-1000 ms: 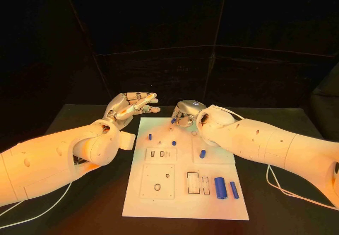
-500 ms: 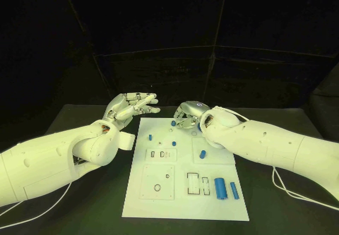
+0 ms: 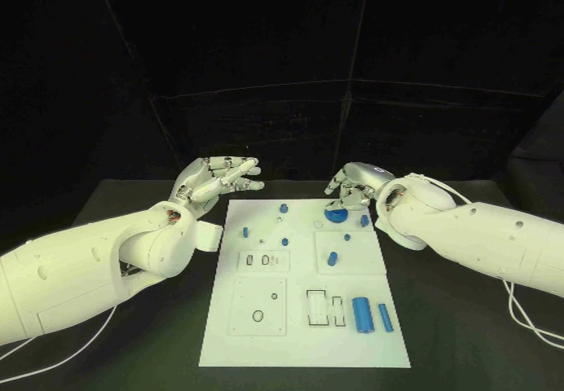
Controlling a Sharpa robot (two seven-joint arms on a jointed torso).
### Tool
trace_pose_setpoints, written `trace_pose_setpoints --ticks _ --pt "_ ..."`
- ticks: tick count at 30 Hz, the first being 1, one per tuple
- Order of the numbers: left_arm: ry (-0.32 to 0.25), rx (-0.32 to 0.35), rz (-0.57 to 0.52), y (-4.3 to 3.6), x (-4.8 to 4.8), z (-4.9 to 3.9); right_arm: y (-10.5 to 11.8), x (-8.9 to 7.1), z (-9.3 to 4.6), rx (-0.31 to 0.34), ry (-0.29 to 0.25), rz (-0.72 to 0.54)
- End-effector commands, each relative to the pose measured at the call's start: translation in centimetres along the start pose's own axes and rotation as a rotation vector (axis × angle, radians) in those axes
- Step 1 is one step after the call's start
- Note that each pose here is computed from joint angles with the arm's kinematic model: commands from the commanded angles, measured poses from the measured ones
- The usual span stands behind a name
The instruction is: Assemble the parts on the task board
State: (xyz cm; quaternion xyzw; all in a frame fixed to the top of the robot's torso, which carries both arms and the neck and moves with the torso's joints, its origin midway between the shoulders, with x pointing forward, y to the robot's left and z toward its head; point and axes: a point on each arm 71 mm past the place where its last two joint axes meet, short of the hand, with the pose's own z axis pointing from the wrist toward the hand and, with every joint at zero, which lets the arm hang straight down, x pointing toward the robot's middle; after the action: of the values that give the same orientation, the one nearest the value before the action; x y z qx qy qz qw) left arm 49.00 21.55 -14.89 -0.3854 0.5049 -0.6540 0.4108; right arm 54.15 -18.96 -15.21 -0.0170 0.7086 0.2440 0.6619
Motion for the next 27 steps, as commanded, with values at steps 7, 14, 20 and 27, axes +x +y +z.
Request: trace_pose_setpoints --ticks 7,14,20,27 --pt "0.02 0.003 -0.007 0.07 0.23 0.26 -2.6 0.1 -0.6 0.164 0.103 0.05" --pt "0.02 0.001 -0.007 0.22 0.24 0.4 -2.7 0.4 0.0 0.169 0.127 0.043" --pt "0.019 0.0 -0.007 0.27 0.21 0.43 -2.2 0.7 0.5 0.155 0.132 0.029" --pt "0.018 0.0 -0.006 0.29 0.15 0.43 -1.8 0.9 0.8 0.142 0.135 0.009"
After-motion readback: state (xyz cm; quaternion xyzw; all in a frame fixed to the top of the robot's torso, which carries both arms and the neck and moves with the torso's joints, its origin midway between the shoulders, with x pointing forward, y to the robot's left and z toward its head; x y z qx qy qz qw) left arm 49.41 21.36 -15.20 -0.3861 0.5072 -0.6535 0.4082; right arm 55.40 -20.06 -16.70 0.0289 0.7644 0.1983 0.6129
